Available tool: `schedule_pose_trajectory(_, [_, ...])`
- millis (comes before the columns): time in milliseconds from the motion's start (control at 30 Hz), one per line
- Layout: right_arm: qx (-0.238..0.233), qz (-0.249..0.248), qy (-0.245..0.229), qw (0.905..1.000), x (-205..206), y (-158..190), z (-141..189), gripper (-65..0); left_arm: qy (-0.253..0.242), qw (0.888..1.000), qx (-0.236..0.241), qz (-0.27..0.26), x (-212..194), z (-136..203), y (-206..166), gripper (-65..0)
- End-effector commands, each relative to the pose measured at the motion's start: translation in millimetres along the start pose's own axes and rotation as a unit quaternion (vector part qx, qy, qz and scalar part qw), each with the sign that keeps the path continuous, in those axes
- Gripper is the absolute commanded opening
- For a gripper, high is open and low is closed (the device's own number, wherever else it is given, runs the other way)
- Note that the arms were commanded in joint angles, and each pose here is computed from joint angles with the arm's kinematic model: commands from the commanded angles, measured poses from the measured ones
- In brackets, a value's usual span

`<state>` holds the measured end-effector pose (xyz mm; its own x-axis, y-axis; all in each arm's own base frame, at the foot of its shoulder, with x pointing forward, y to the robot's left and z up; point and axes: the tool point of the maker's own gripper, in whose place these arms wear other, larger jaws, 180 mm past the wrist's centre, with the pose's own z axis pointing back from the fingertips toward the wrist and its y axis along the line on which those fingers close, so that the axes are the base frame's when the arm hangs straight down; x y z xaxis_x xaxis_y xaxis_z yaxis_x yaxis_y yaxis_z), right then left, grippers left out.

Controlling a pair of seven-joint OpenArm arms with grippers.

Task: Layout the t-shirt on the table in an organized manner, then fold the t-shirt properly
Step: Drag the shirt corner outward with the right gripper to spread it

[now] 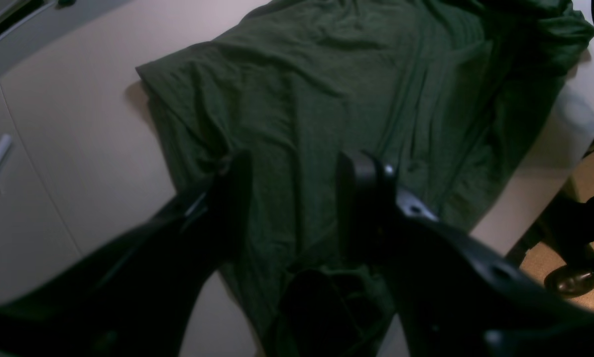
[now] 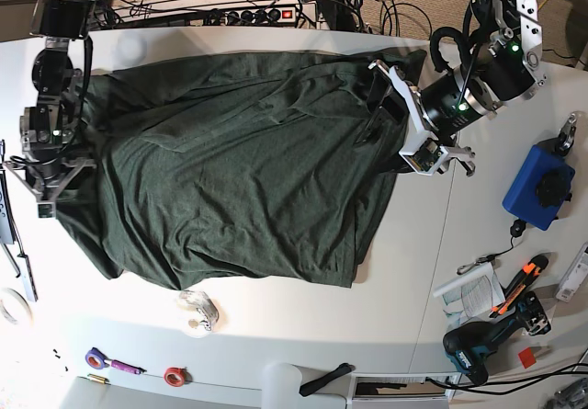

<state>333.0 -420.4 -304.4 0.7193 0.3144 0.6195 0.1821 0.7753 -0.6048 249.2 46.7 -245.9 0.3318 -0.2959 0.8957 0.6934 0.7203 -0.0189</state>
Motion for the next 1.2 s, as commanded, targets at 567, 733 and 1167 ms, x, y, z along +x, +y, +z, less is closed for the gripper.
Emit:
schedule_pose_trajectory(567, [-0.067,-0.048,-0.048,0.9954,30.7,-51.9,-35.9,-65.0,-0.013,1.0,-0.001,-0.002,5.8,2.5,-1.6,-36.5])
schedule_pose_trajectory(733, [-0.066,-0.077,-0.027,0.9945,26.0,-55.8,-52.7,-65.0,-0.004,1.0,-0.006,0.004,-1.4,3.7,-5.7,-36.5])
schedule_pose_trajectory(1167, [-0.142,-0.043,0.032,0.9884,-13.6,-97.7,-59.8,-37.9,-0.001,1.0,-0.007,0.007,-3.8,4.1,-7.3,-36.5])
